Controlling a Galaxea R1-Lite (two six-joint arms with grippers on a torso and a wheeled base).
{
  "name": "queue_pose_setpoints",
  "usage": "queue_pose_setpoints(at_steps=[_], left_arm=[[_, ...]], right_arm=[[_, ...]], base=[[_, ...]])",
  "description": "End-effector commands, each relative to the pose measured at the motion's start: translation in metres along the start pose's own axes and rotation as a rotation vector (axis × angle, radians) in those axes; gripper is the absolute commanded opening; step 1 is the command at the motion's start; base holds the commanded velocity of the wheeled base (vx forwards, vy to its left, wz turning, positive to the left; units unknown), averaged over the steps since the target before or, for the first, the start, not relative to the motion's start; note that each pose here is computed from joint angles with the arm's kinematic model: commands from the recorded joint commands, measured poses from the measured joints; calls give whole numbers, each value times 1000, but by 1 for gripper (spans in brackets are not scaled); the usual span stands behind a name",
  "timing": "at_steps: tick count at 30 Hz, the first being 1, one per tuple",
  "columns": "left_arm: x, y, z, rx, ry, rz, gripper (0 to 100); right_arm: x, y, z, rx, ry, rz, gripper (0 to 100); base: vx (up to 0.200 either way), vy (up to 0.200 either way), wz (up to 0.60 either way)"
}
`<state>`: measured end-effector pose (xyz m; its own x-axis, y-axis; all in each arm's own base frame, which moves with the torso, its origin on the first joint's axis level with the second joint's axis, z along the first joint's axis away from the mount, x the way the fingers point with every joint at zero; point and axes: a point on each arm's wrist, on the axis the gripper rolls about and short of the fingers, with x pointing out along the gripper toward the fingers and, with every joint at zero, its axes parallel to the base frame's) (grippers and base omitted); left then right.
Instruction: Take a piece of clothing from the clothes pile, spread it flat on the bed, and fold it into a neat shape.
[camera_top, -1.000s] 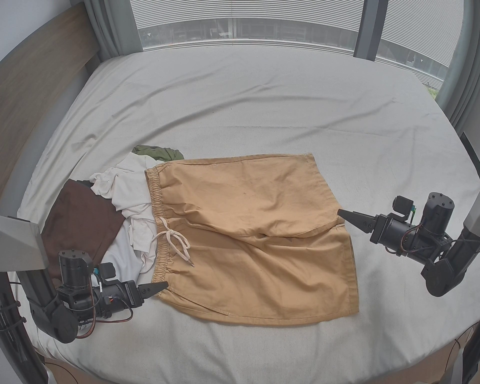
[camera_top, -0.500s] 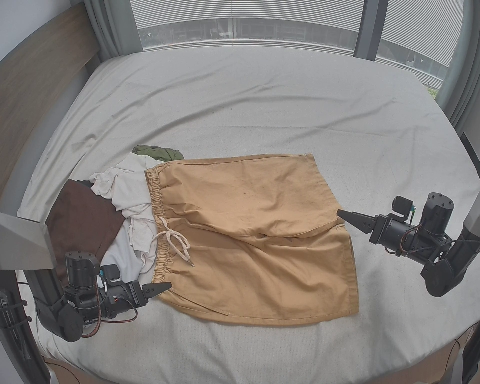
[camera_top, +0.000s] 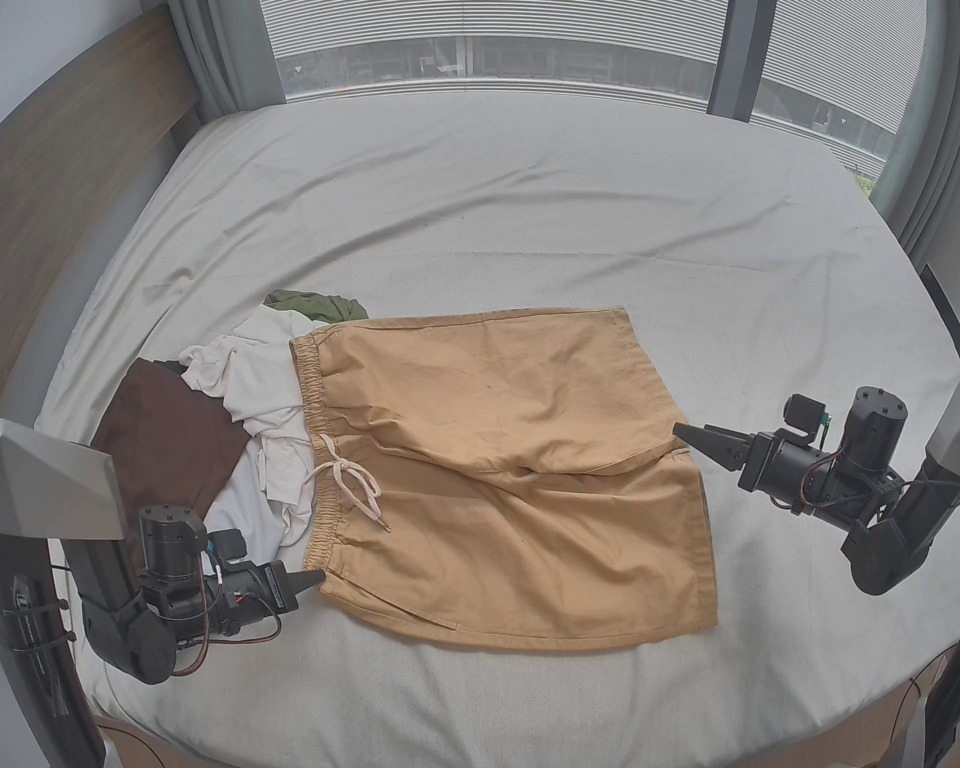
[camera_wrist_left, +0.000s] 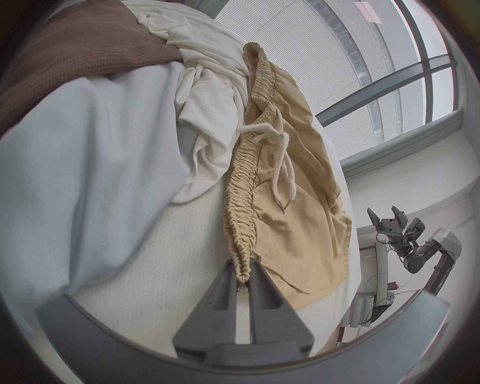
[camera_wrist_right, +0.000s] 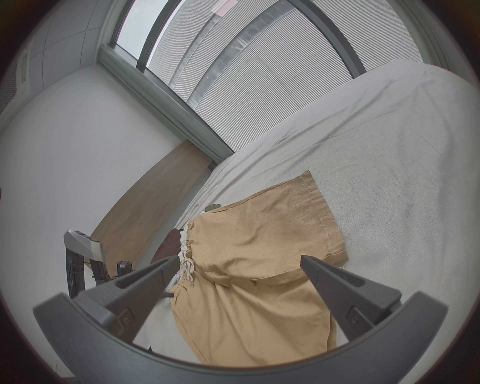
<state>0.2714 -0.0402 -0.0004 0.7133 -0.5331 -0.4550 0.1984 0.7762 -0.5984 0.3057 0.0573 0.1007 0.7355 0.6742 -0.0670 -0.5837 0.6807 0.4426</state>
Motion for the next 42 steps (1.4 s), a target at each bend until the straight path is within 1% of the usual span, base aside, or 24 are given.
queue_pose_setpoints(at_steps=[1, 2, 3, 4, 9, 10, 11, 12, 14, 15, 17, 25, 27, 28, 29, 36, 42], left_arm=[[2, 6, -6, -12, 12, 11, 0], [2, 6, -6, -12, 12, 11, 0], [1, 5, -7, -8, 11, 9, 0], [1, 5, -7, -8, 11, 9, 0], [0, 3, -9, 0, 9, -1, 0], [0, 3, -9, 0, 9, -1, 0], [0, 2, -10, 2, 10, -2, 0], [0, 2, -10, 2, 10, -2, 0], [0, 2, -10, 3, 8, -4, 0], [-1, 2, -10, 0, 11, -3, 0], [-2, 2, -13, -6, 23, 4, 0], [-3, 2, -17, -11, 38, 12, 0], [-3, 2, -17, -11, 38, 12, 0], [-2, 2, -17, -12, 41, 13, 0], [-3, 3, -17, -13, 40, 14, 0], [-4, 3, -17, -9, 39, 10, 0], [-4, 2, -17, -6, 35, 8, 0]], right_arm=[[-4, -1, -7, 4, 26, -12, 100], [-4, -1, -7, 4, 26, -12, 100], [-11, -1, -18, 6, 70, -29, 100], [-11, -1, -18, 6, 70, -29, 100], [-29, -10, -45, -12, 206, -99, 100], [-29, -10, -45, -12, 206, -99, 100], [-33, -13, -49, -14, 239, -118, 100], [-33, -13, -49, -14, 239, -118, 100], [-41, -18, -58, -17, 318, -150, 100], [-41, -18, -58, -17, 318, -150, 100], [-48, -18, -67, 3, 398, -165, 100], [-59, -19, -79, 47, 494, -193, 100], [-60, -19, -80, 50, 497, -195, 100], [-63, -20, -82, 76, 525, -207, 100], [-63, -20, -83, 83, 533, -208, 100], [-63, -18, -88, 104, 570, -205, 100], [-61, -17, -89, 104, 578, -199, 100]], base=[[0, 0, 0], [0, 0, 0], [0, 0, 0], [0, 0, 0], [0, 0, 0], [0, 0, 0], [0, 0, 0], [0, 0, 0], [0, 0, 0], [0, 0, 0], [0, 0, 0], [0, 0, 0], [0, 0, 0], [0, 0, 0], [0, 0, 0], [0, 0, 0], [0, 0, 0]])
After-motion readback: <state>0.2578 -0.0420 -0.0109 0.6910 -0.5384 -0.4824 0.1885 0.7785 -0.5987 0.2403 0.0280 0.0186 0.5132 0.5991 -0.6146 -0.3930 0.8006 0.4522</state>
